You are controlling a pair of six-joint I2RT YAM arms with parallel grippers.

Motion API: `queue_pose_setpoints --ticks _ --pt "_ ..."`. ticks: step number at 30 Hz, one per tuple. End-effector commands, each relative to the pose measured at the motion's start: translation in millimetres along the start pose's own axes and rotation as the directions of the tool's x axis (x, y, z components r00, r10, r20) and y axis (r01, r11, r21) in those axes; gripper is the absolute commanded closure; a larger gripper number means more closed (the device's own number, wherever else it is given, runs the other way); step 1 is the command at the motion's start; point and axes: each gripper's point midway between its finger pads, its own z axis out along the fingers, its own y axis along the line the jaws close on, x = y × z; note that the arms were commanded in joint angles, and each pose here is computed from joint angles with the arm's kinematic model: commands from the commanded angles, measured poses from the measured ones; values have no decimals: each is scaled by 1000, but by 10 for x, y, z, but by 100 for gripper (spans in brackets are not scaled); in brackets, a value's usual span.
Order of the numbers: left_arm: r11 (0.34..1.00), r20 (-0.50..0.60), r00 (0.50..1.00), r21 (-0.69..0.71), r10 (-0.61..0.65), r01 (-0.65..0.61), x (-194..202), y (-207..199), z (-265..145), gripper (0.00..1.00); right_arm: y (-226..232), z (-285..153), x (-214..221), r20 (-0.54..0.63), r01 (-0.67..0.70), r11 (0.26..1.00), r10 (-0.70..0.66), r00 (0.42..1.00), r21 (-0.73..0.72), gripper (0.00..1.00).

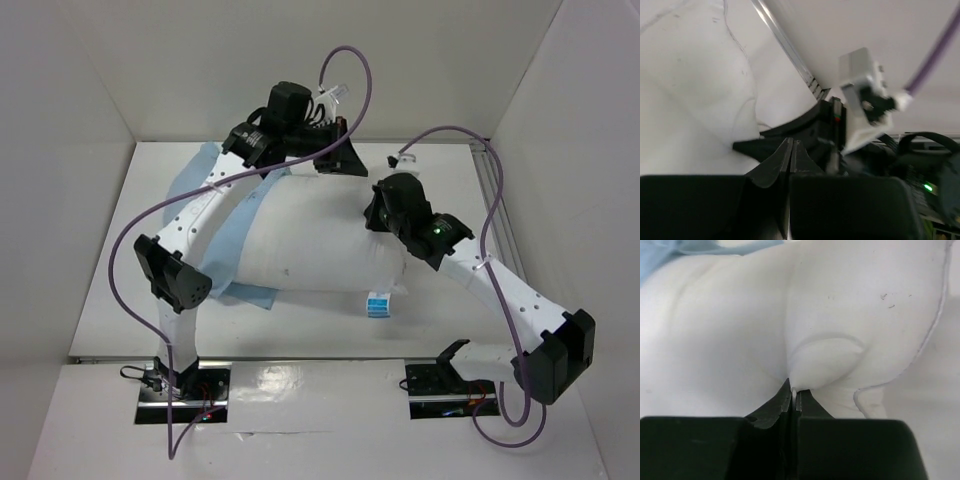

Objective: Put the pillow into the pillowcase

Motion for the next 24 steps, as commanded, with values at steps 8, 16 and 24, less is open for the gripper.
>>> queue_pose_setpoints --ticks 8,16,24 --pt "913 218 975 -407 54 41 -342 828 -1143 51 -391 84 172 -54 42 993 -36 998 113 66" --pt "500 325 946 -818 -9 286 613 1756 -2157 50 -207 66 -265 -89 226 971 -219 972 72 0" --pt "489 433 883 -740 -182 463 1817 1670 -2457 42 652 59 -273 -98 444 885 -459 883 -139 0"
